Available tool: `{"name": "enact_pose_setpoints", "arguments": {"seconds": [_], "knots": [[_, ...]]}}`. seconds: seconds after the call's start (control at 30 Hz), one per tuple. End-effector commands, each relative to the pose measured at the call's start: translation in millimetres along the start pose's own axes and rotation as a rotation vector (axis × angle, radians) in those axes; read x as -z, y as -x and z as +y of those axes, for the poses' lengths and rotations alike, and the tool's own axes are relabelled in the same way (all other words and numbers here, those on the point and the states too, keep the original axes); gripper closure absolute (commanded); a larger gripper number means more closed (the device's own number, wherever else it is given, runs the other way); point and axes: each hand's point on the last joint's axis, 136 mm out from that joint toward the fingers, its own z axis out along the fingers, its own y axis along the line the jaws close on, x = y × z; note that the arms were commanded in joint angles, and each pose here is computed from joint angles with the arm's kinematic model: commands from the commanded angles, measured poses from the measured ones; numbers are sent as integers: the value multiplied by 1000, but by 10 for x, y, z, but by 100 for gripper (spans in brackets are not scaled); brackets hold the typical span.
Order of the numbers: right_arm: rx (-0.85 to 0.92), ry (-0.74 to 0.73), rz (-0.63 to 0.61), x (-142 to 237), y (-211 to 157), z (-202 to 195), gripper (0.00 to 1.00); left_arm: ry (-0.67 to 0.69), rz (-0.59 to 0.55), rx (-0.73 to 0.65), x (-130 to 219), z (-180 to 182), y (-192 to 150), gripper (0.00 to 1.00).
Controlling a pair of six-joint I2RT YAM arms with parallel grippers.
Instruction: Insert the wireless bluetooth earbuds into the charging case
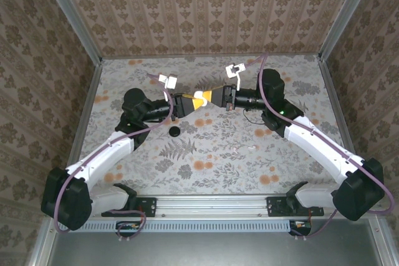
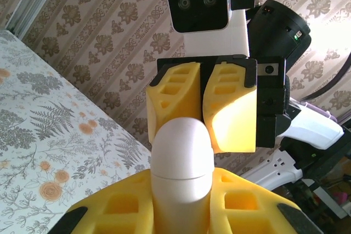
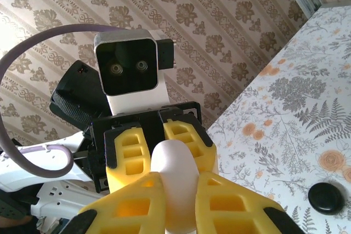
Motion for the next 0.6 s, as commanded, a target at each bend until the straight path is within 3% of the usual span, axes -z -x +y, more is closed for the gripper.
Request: {"name": "enact_pose_setpoints", "arguments": {"seconds": [0.0,0.17,0.37,0.57], "knots": [[47,6,-23,62,74,142,76,-6,31,-75,-15,-112,-4,98],[105,20,-36,168,76,253,53,12,55,-201,54,-159,-89,100],[151,91,32,184,-48,408,41,-40,50,-418,158,-332,-212,100],[183,127,138,105,-301,476,33,-81,108,-427,166,-414,-306,100]]}}
